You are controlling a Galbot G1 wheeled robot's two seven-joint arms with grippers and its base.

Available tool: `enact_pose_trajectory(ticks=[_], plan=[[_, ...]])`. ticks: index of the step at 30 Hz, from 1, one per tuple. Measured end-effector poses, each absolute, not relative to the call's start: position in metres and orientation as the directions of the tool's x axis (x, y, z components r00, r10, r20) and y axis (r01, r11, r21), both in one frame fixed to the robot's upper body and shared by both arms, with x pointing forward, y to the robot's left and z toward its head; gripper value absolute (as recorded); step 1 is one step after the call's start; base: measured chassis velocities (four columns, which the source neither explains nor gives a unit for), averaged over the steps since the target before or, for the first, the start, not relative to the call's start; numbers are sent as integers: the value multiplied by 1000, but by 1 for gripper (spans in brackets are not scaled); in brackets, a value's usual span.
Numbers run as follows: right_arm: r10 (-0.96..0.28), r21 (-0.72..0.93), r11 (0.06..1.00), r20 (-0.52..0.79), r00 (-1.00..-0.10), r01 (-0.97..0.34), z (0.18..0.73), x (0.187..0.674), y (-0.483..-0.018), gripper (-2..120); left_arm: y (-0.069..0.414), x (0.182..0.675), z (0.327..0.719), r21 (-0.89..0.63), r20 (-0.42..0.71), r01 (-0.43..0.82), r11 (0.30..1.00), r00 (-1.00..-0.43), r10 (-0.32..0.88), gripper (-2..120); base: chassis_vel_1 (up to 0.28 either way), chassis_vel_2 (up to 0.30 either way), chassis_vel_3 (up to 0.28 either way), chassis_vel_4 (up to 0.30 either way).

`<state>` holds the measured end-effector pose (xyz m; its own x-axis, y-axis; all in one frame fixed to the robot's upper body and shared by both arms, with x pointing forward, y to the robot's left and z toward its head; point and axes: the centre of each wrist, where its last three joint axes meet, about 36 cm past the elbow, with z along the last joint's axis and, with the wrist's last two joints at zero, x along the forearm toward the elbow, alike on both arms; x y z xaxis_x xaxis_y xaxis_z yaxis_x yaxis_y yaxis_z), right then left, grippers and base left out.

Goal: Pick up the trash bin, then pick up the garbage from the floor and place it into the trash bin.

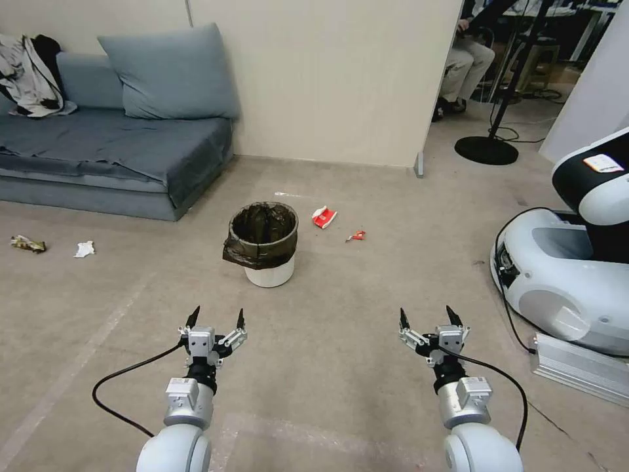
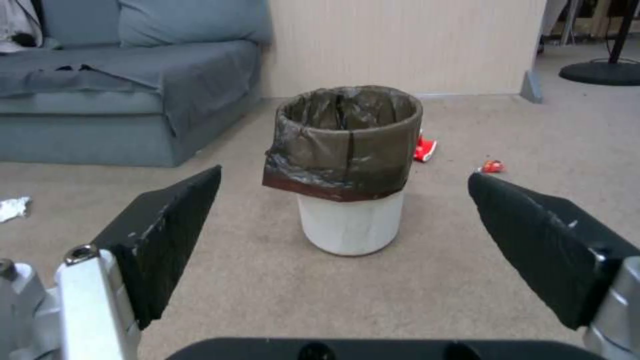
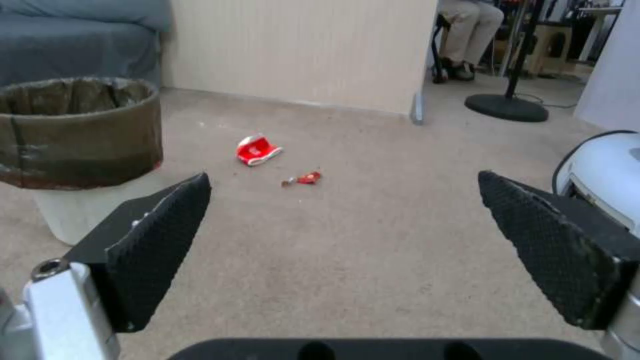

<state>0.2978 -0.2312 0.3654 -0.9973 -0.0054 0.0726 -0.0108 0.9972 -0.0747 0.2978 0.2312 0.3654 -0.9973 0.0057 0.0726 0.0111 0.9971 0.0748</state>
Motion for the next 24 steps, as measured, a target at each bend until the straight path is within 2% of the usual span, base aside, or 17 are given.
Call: enact_pose_trajectory(ticks=[24], plan=[[-5,-75,997,73,-997,-11,365,298,-231,100,231,298,365,75,73,11,997,-997,6,100,0,0,0,0]])
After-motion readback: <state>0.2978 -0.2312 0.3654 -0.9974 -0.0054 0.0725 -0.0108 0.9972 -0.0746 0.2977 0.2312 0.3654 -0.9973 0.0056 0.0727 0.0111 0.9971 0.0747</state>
